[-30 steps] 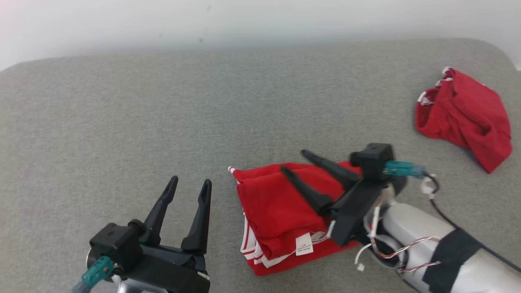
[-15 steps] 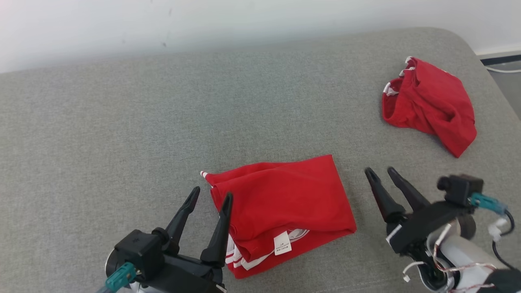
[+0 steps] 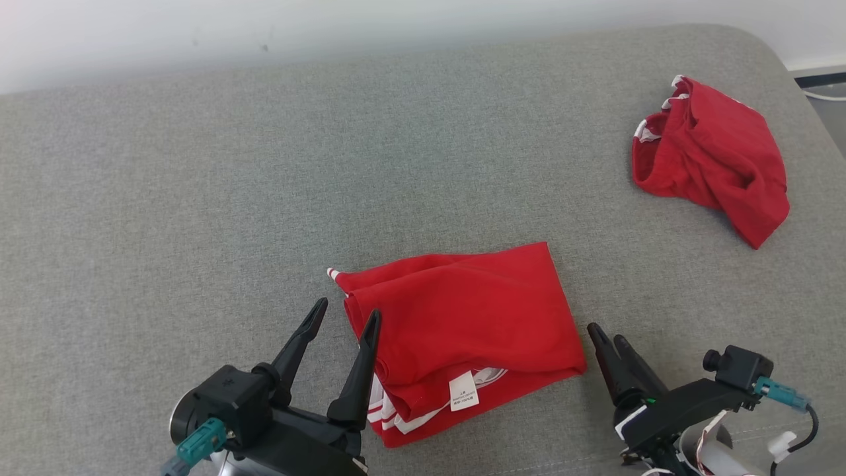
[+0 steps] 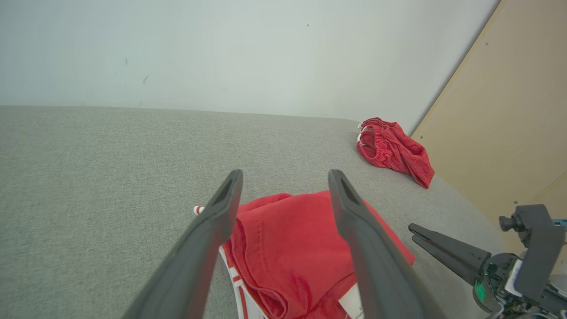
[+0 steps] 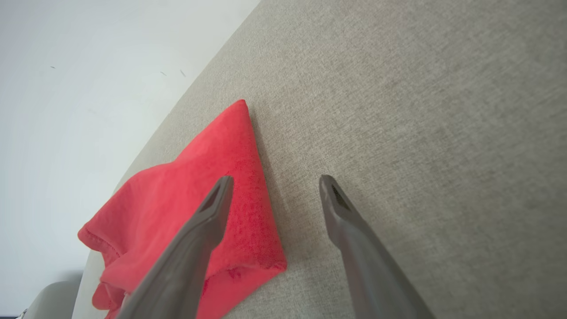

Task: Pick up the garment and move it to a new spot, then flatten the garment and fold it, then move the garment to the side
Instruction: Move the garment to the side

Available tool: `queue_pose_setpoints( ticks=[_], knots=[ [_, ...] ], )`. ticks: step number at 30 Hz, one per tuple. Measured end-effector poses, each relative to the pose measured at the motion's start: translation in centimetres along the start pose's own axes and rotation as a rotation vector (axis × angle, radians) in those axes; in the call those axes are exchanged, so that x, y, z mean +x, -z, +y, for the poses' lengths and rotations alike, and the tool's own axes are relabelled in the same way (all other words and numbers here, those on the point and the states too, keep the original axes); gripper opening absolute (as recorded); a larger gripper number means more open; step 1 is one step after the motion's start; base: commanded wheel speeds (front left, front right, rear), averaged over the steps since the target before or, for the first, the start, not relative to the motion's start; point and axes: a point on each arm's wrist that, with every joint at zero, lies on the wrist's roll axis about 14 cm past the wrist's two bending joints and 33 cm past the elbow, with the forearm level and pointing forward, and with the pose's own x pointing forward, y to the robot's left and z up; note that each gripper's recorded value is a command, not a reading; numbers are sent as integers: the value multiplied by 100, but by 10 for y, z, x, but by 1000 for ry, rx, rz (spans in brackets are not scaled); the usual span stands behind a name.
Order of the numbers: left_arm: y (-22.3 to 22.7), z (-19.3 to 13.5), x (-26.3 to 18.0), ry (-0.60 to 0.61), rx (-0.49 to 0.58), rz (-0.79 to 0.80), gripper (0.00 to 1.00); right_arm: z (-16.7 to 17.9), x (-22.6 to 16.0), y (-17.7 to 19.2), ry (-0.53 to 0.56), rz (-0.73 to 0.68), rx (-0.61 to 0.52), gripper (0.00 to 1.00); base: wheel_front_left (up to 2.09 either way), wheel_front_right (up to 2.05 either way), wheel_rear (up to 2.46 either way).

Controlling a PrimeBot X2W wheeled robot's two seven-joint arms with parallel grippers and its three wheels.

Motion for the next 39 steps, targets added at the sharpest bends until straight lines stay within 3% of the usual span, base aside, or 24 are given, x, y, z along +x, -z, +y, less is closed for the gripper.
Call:
queue_pose_setpoints(
  ticks=[16,28,29,30,33,39],
  knots=[
    [0,12,0,-30,8,10,100,15,16,34,-23,65,167,100,0,0,0],
    [-4,23,-4,-65,20,0,100,35,32,35,-70,93,197,100,0,0,0],
    [-4,24,-4,-67,21,0,100,37,33,35,-74,97,196,65,0,0,0],
    [-4,24,-4,-68,21,0,100,38,35,33,-79,97,193,44,0,0,0],
    [-5,25,-5,-71,20,-3,100,44,40,27,-99,88,184,2,0,0,0],
    [-6,26,-5,-76,22,-6,100,56,43,18,-139,71,178,0,0,0,0]
  ],
)
